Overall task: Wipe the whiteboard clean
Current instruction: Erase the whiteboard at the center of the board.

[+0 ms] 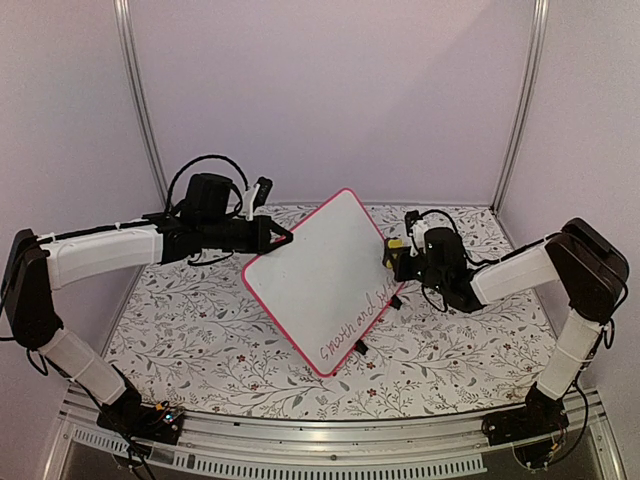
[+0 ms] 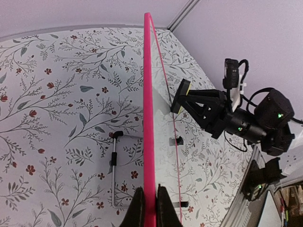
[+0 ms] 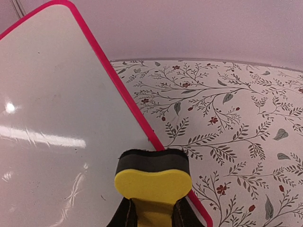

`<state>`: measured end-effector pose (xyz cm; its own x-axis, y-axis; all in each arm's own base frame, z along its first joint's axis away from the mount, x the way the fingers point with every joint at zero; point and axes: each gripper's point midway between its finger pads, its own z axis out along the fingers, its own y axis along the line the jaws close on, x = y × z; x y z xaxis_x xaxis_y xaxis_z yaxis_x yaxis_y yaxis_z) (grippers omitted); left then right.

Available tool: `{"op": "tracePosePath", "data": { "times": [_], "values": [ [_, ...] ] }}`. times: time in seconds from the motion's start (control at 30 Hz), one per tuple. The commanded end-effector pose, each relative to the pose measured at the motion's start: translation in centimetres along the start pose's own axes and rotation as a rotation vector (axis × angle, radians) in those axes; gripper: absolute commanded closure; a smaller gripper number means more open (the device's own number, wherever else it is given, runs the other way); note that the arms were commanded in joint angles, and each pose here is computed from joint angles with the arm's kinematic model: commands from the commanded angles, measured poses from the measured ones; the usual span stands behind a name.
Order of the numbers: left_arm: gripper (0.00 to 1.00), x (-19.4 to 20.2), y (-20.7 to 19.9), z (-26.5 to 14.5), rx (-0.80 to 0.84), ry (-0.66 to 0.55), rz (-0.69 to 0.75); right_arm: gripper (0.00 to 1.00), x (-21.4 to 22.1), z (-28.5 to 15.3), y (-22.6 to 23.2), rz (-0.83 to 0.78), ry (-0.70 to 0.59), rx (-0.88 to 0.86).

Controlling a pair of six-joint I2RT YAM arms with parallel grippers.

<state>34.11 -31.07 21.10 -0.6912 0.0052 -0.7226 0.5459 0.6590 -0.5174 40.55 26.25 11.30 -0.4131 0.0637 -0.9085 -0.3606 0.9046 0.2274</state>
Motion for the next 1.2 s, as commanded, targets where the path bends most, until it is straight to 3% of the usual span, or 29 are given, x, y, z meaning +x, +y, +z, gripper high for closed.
{"op": "tracePosePath", "data": {
  "times": [0.0,0.2,0.67,0.9,1.17],
  "values": [
    [1.00,3.5,0.7,0.8,-0.029,0.102,0.086,0.86,-2.5,0.6,3.5,-0.013,-0.016,-0.130],
    [1.00,3.5,0.8,0.8,-0.030,0.103,0.087,0.86,-2.7,1.2,3.9,0.007,-0.015,-0.140],
    [1.00,3.6,0.7,0.9,-0.023,0.106,0.083,0.86,1.7,-0.6,1.4,-0.007,0.050,-0.083],
    [1.00,3.6,0.7,0.9,-0.026,0.104,0.084,0.86,0.0,-1.0,2.1,-0.012,0.009,-0.107],
    [1.00,3.6,0.9,0.9,-0.034,0.105,0.086,0.85,-4.2,1.0,1.6,0.008,-0.051,-0.018]
  ]
}}
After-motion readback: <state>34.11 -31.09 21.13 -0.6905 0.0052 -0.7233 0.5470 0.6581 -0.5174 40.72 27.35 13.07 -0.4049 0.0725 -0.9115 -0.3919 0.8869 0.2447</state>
